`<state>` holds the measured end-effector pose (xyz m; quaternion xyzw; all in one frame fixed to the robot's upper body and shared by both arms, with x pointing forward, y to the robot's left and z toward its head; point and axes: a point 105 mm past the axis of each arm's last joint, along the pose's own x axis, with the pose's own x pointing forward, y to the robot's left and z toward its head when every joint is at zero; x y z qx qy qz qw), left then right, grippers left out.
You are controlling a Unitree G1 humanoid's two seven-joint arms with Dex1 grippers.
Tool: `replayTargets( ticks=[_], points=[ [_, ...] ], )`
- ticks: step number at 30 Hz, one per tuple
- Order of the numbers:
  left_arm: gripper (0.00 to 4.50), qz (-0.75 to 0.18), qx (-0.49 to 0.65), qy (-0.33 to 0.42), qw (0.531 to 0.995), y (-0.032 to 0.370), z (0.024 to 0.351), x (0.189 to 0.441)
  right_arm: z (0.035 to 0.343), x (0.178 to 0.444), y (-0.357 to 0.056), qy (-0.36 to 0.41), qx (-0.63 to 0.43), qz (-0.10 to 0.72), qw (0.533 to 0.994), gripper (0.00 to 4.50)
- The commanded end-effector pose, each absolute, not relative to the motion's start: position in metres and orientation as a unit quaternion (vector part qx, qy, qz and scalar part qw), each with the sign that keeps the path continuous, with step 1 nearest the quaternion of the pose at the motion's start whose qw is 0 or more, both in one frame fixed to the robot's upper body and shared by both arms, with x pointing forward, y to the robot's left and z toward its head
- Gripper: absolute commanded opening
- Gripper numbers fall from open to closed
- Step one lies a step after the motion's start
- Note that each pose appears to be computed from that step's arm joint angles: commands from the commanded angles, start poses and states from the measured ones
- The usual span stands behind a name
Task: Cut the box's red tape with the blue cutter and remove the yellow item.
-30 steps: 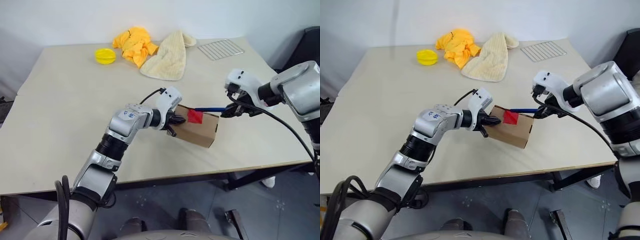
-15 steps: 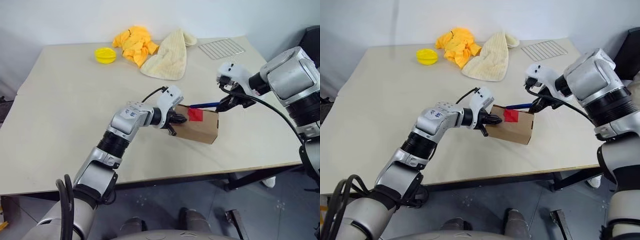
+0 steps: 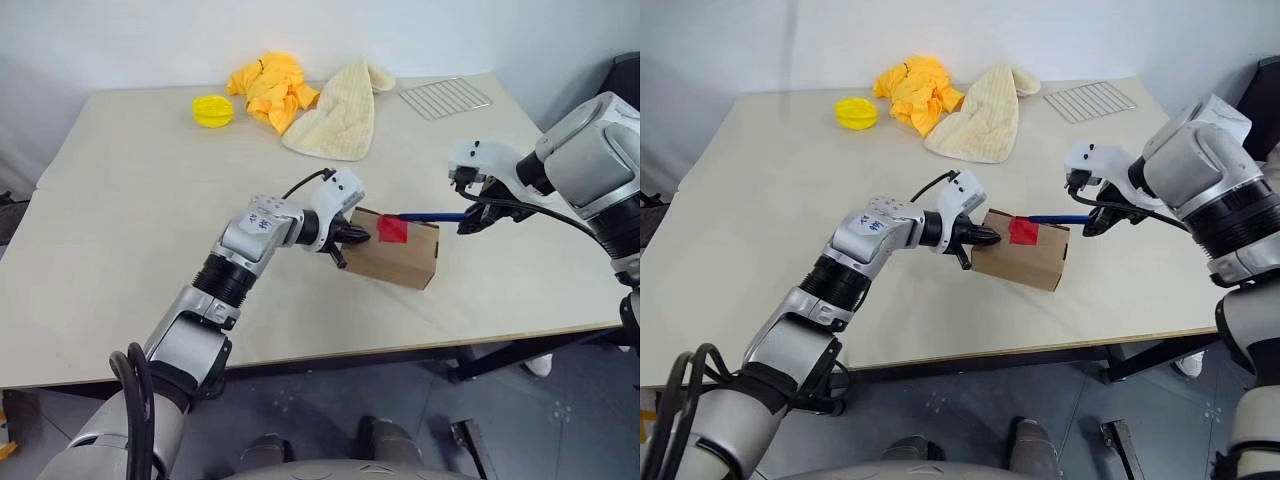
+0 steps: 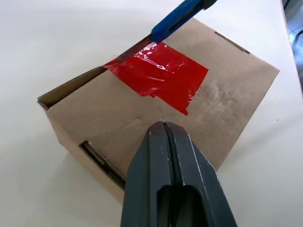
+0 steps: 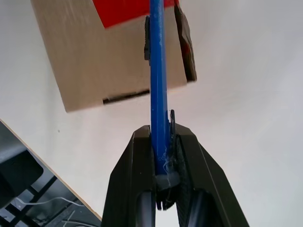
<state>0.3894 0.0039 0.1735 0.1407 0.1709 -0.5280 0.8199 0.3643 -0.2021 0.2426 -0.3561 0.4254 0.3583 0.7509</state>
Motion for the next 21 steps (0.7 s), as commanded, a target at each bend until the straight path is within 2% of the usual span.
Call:
replayTargets(
  ticks=[1,7,11,15,21],
  points=[
    [0.0,-0.47,0.164,0.225,0.838,0.032,0.146,0.403,0.246,0.361,-0.206,0.44,-0.349,0.364,0.743,0.15],
    [0.0,-0.478,0.166,0.219,0.834,0.026,0.146,0.401,0.251,0.371,-0.194,0.414,-0.356,0.369,0.752,0.15],
    [0.0,-0.491,0.174,0.215,0.826,0.022,0.145,0.398,0.266,0.373,-0.184,0.38,-0.354,0.38,0.765,0.15],
    [0.0,-0.499,0.187,0.21,0.82,0.021,0.144,0.396,0.28,0.371,-0.179,0.344,-0.333,0.384,0.789,0.15],
    [0.0,-0.502,0.177,0.196,0.823,0.022,0.154,0.395,0.3,0.372,-0.182,0.243,-0.286,0.362,0.854,0.15]
  ],
)
